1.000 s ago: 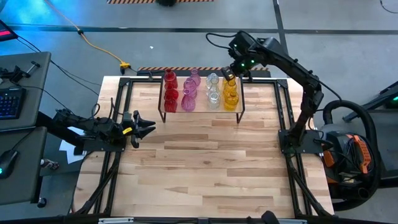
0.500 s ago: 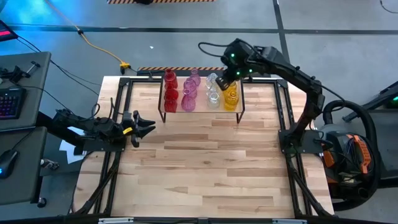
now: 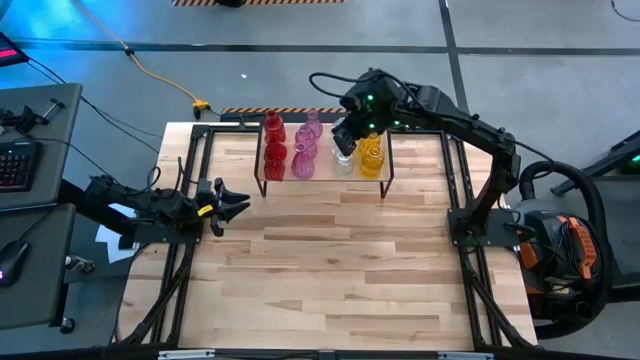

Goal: Sort vases onto shelf
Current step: Adjust the vases on the shelf

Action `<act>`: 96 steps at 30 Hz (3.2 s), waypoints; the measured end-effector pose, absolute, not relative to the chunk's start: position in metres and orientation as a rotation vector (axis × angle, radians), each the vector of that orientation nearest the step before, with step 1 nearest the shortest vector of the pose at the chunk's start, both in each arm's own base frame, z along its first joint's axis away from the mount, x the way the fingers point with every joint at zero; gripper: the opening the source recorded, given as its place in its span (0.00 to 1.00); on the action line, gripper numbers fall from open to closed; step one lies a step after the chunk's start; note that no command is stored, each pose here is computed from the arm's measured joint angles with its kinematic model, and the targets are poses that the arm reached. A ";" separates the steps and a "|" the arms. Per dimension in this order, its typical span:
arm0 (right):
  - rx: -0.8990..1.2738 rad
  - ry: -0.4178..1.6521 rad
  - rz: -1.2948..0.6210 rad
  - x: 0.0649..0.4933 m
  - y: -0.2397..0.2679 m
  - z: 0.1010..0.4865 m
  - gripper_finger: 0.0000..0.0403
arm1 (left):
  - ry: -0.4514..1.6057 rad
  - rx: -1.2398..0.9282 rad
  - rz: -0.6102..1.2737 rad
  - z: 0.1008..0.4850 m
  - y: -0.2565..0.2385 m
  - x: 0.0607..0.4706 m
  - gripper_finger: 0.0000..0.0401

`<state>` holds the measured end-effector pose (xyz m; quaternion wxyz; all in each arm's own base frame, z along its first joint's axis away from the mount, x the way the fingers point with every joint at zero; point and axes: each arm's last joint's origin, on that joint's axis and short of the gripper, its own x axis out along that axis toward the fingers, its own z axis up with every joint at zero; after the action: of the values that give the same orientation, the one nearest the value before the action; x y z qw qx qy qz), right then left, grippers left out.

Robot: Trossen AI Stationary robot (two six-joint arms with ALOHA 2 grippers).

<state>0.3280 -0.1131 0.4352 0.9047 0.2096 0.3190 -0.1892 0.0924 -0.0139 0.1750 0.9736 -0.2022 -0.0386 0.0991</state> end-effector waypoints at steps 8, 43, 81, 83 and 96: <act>0.460 0.550 -0.298 0.327 -0.121 0.454 0.00 | -0.079 -0.409 0.200 0.175 -0.014 0.092 0.30; 0.275 0.621 -0.324 0.371 -0.140 0.437 0.00 | -0.087 -0.409 0.226 0.175 -0.013 0.092 0.30; 0.321 0.801 -0.470 0.386 -0.205 0.376 0.00 | -0.088 -0.433 0.225 0.175 -0.013 0.092 0.30; 0.326 0.801 -0.472 0.386 -0.205 0.376 0.00 | -0.088 -0.433 0.225 0.175 -0.013 0.092 0.30; 0.323 0.807 -0.470 0.388 -0.205 0.373 0.00 | -0.088 -0.432 0.225 0.175 -0.013 0.092 0.30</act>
<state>0.3882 -0.2053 0.3729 0.8803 0.1550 0.3875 -0.2257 0.0922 -0.0131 0.1752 0.9695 -0.2138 -0.0436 0.1114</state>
